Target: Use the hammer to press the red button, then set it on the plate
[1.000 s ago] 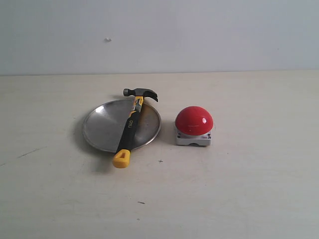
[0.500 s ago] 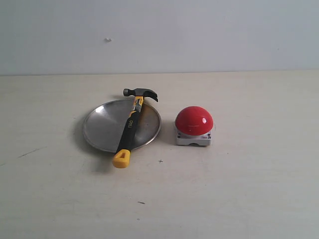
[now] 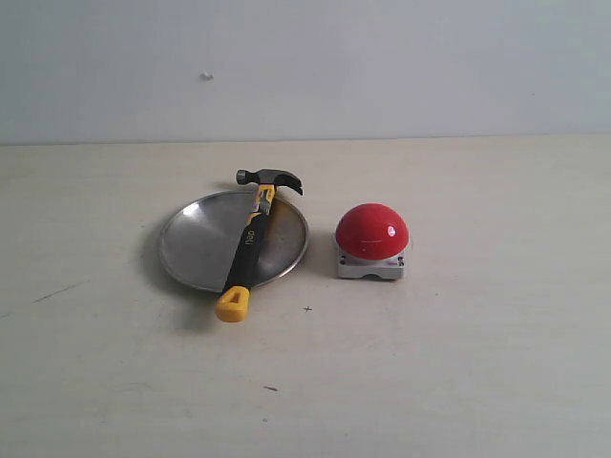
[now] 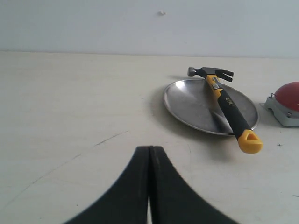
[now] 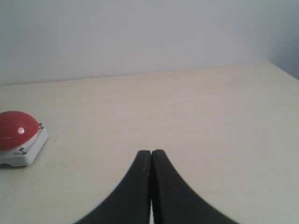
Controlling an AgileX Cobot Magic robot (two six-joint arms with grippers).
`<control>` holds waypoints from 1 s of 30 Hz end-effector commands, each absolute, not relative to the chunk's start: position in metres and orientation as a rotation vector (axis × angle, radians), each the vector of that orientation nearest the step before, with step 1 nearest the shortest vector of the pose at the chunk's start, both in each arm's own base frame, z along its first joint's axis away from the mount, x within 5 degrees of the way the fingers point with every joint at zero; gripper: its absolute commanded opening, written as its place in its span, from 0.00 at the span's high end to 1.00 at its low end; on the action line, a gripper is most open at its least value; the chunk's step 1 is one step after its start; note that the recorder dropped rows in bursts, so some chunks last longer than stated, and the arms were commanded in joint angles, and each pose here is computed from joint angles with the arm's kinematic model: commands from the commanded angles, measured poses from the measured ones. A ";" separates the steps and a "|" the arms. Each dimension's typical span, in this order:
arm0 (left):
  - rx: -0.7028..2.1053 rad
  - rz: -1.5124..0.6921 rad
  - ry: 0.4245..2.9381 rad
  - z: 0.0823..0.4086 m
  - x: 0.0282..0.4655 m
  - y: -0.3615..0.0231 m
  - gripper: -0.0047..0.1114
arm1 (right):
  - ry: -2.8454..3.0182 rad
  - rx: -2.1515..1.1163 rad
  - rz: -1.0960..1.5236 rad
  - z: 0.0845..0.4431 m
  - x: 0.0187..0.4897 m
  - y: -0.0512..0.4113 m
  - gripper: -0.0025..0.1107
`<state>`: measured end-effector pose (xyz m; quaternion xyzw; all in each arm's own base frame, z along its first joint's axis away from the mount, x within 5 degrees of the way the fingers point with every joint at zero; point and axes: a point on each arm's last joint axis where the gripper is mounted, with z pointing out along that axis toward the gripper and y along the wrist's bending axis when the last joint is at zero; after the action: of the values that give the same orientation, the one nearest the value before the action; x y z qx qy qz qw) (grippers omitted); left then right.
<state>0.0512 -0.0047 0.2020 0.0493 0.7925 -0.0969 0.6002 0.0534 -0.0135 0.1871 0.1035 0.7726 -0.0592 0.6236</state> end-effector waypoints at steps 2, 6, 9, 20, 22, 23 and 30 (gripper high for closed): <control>0.116 -0.219 1.840 0.201 0.052 -0.005 0.96 | 1.765 0.250 -0.125 0.186 0.053 -0.013 0.98; 0.116 -0.219 1.840 0.201 0.052 -0.005 0.96 | 1.760 0.283 -0.076 0.186 0.053 -0.012 0.98; 0.116 -0.219 1.840 0.201 0.052 -0.005 0.96 | 1.760 0.283 -0.076 0.186 0.053 -0.012 0.98; 0.116 -0.219 1.840 0.201 0.052 -0.005 0.96 | 1.760 0.283 -0.076 0.186 0.053 -0.012 0.98; 0.116 -0.219 1.840 0.201 0.052 -0.005 0.96 | 1.760 0.283 -0.076 0.186 0.053 -0.012 0.98; 0.116 -0.219 1.840 0.201 0.052 -0.005 0.96 | 1.760 0.283 -0.076 0.186 0.053 -0.012 0.98; 0.116 -0.219 1.840 0.201 0.052 -0.005 0.96 | 1.766 0.284 -0.076 0.186 0.053 -0.012 0.98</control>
<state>0.0512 -0.0047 0.2020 0.0493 0.7925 -0.0969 0.6002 0.0535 -0.0114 0.1869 0.1240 0.7699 -0.0283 0.6253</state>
